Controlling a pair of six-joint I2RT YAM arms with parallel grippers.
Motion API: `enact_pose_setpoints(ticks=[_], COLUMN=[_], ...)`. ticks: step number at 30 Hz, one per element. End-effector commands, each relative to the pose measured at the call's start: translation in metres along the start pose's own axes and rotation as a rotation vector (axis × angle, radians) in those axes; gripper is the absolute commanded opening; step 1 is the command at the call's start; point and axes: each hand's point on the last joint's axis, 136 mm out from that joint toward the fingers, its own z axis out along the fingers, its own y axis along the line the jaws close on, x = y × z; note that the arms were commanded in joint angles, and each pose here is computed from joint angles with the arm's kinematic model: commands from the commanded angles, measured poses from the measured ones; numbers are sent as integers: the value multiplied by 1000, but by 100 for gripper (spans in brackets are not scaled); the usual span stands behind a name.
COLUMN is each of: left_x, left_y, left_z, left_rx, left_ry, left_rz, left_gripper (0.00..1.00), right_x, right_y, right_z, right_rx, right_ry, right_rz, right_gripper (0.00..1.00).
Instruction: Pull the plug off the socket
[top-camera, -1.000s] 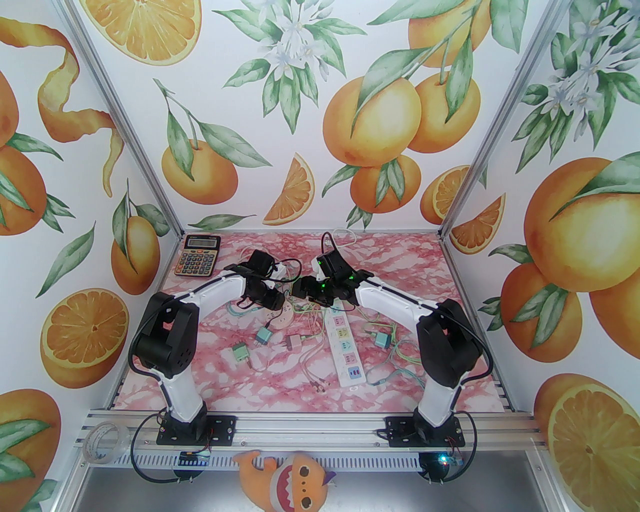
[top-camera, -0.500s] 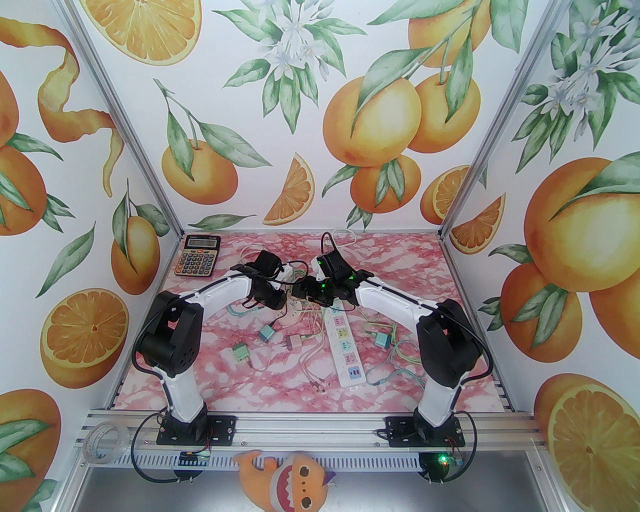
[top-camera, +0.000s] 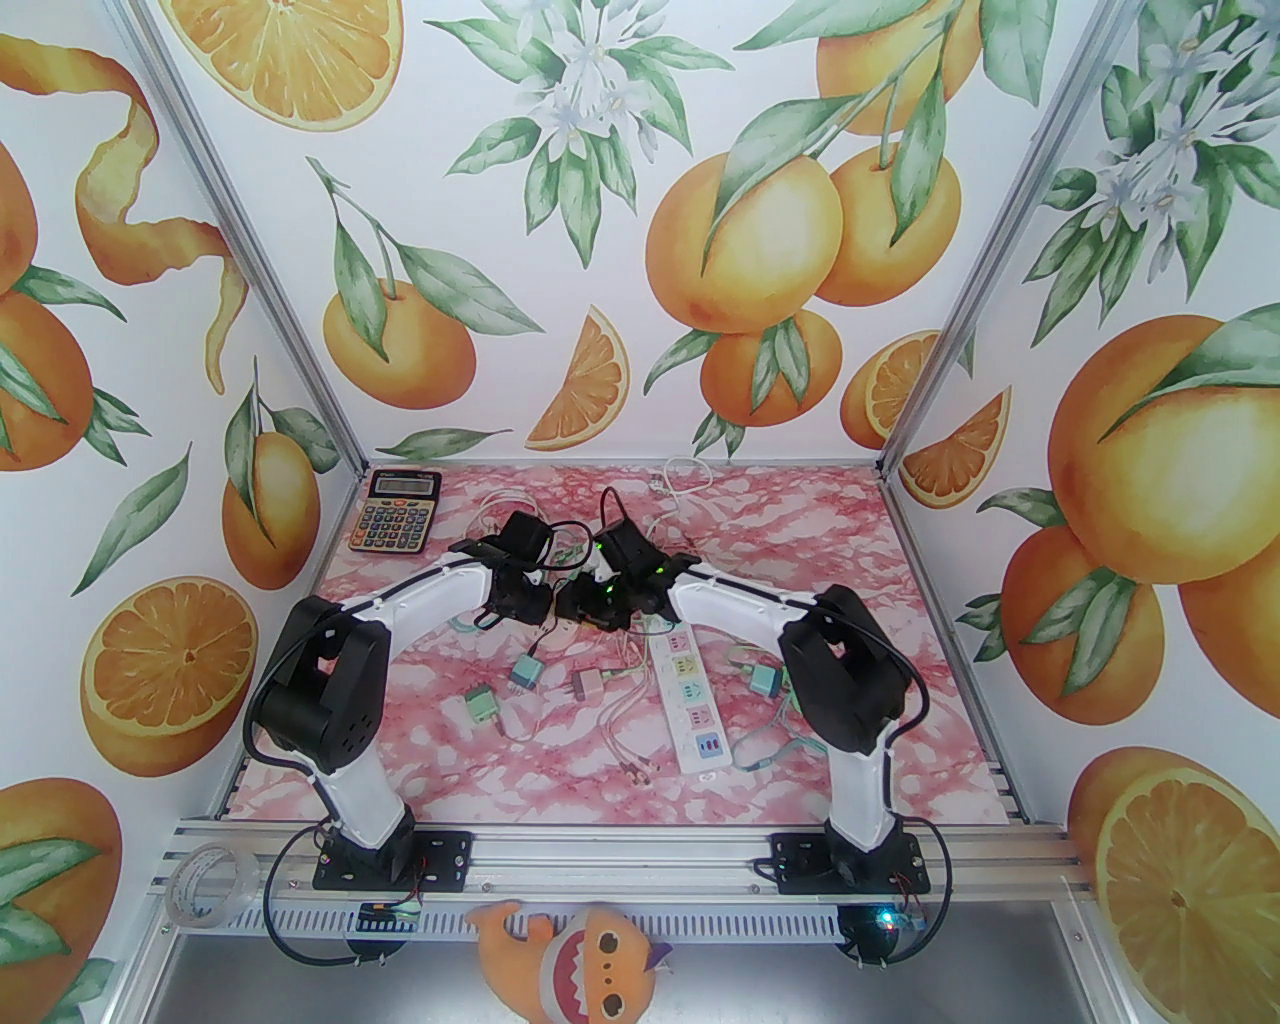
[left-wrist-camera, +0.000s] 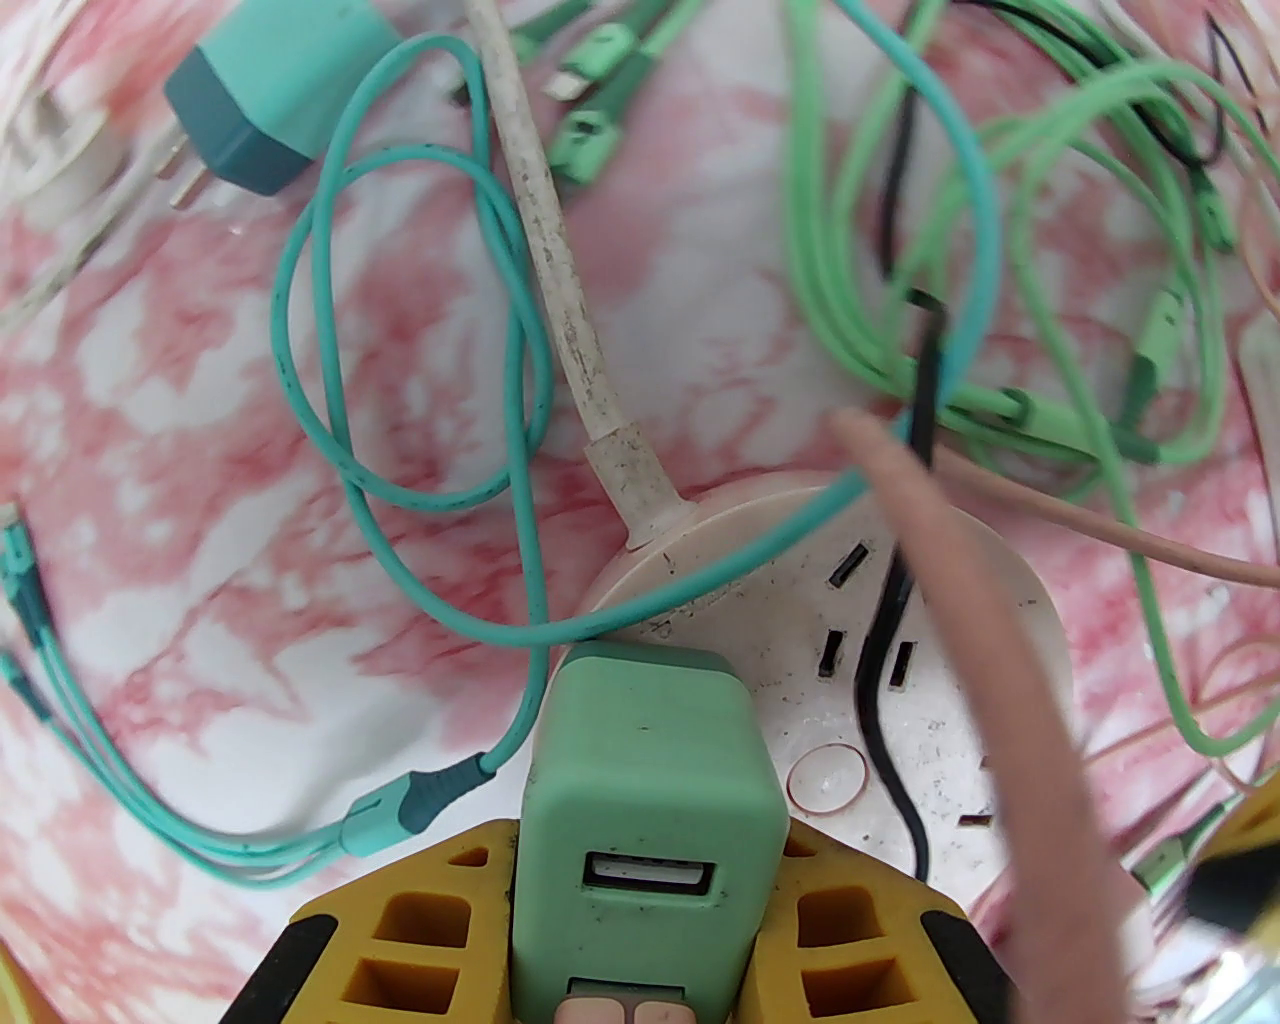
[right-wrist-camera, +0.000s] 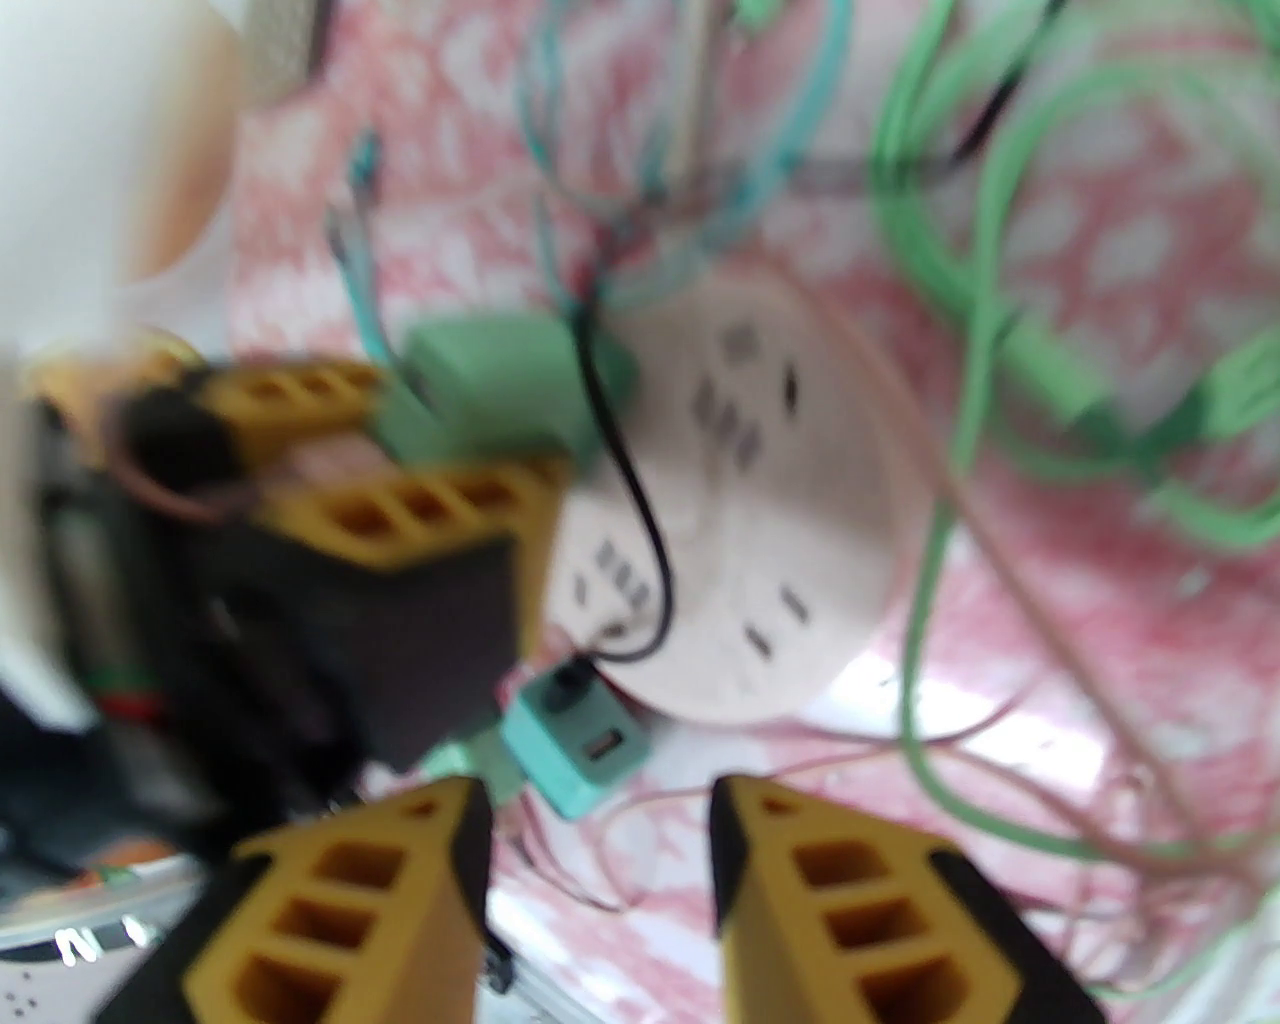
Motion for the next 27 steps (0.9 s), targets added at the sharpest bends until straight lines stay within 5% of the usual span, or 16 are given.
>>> enact_pose_setpoints(ticks=[1, 9, 27], left_x=[19, 20, 17], left_y=[22, 16, 0], left_z=[-3, -3, -2], left_rx=[-65, -31, 52], left_ry=[42, 57, 71], left_rz=[-78, -103, -85], left_gripper=[22, 22, 23], right_x=[-8, -13, -44], right_y=[8, -20, -19], right_z=[3, 25, 55], right_rx=[-33, 42, 23], right_ry=[-17, -39, -60], right_rz=[27, 84, 65], right_gripper=[39, 32, 40])
